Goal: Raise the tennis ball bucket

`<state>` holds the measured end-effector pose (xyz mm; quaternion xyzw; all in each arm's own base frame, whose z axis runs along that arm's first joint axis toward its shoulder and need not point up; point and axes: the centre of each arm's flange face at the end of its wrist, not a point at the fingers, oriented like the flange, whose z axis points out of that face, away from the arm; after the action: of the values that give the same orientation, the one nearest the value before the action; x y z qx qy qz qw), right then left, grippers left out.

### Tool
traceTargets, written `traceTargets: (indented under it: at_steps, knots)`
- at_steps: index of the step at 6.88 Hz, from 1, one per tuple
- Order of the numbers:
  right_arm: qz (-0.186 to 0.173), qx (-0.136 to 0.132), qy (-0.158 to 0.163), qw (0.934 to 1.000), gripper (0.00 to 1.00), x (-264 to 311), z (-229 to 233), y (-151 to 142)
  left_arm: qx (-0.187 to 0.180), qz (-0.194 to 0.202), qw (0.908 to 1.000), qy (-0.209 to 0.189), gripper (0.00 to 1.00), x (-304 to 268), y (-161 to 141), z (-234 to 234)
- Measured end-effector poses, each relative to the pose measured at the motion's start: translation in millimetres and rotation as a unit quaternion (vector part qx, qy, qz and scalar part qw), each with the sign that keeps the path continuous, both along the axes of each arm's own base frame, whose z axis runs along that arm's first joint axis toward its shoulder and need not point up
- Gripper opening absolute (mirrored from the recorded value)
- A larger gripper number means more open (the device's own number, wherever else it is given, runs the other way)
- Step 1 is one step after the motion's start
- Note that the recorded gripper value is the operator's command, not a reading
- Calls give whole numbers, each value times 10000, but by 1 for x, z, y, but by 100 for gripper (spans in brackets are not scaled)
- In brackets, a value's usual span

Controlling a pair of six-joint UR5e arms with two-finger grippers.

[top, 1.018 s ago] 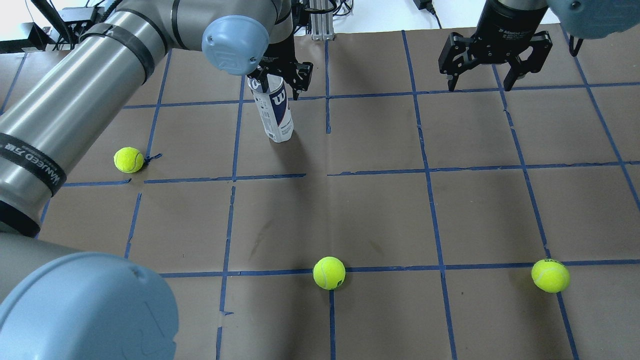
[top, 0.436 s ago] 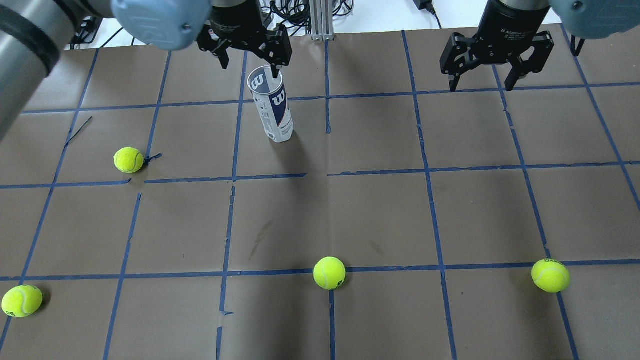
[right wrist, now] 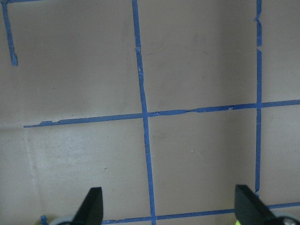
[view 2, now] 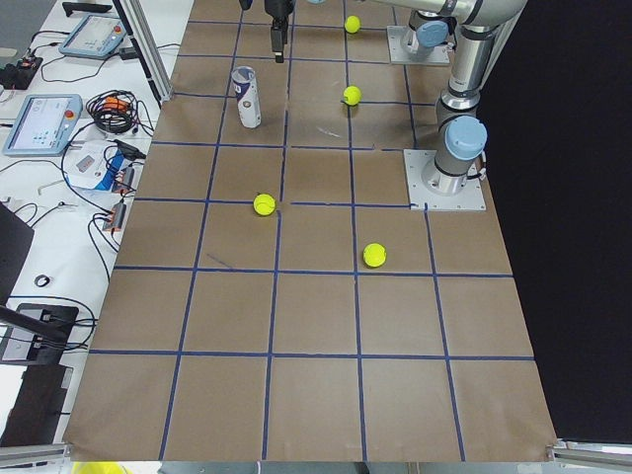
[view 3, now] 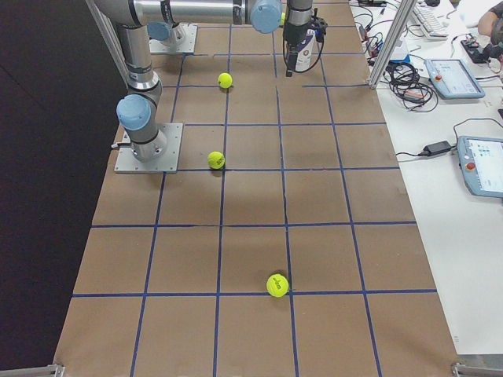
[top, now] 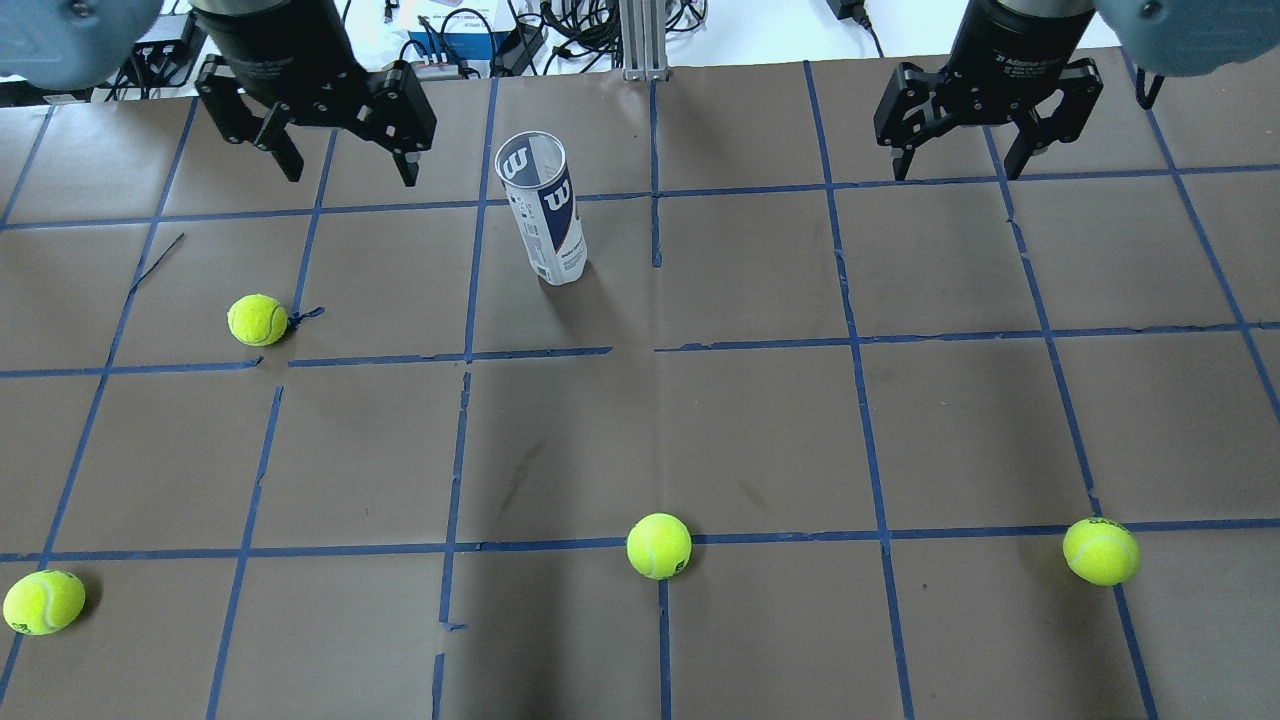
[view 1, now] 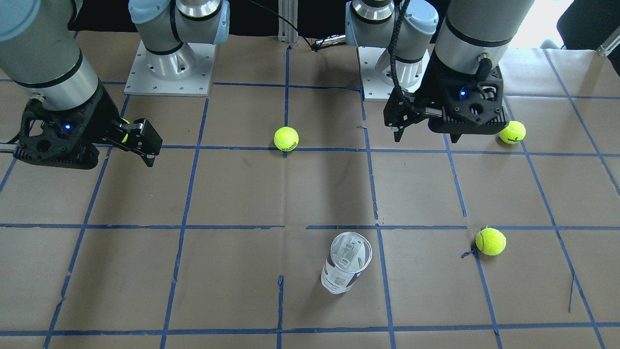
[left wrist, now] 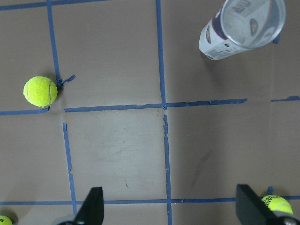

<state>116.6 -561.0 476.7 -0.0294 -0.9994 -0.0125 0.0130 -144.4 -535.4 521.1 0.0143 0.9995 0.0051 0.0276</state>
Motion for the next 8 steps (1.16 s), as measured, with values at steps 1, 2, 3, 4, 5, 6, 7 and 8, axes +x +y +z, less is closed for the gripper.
traceTargets:
  at_steps: [1, 2, 3, 4, 5, 6, 7, 8]
  knots:
    - [51, 13, -20, 10000, 100, 0, 0, 0, -32, 122, 9999, 55, 100, 10, 10, 0]
    - [85, 27, -31, 10000, 100, 0, 0, 0, -77, 258, 9996, 94, 100, 14, 17, 2]
    - [111, 17, -38, 9999, 100, -1, 2, 1, -103, 419, 9989, 155, 100, 14, 21, 3]
    - [124, -3, -42, 9999, 100, 0, 4, 1, -105, 501, 9984, 219, 100, 14, 22, 3]
    - [126, -21, -47, 9999, 100, 0, 5, 1, -103, 514, 9983, 244, 100, 14, 22, 3]
    - [123, -40, -50, 9999, 100, 0, 5, 0, -102, 514, 9983, 256, 100, 13, 22, 2]
    - [110, -42, -39, 9999, 100, -2, 5, 0, -102, 509, 9983, 267, 100, 13, 20, 1]
    - [102, -35, -23, 9999, 100, -4, 5, 0, -118, 497, 9983, 270, 100, 14, 20, 1]
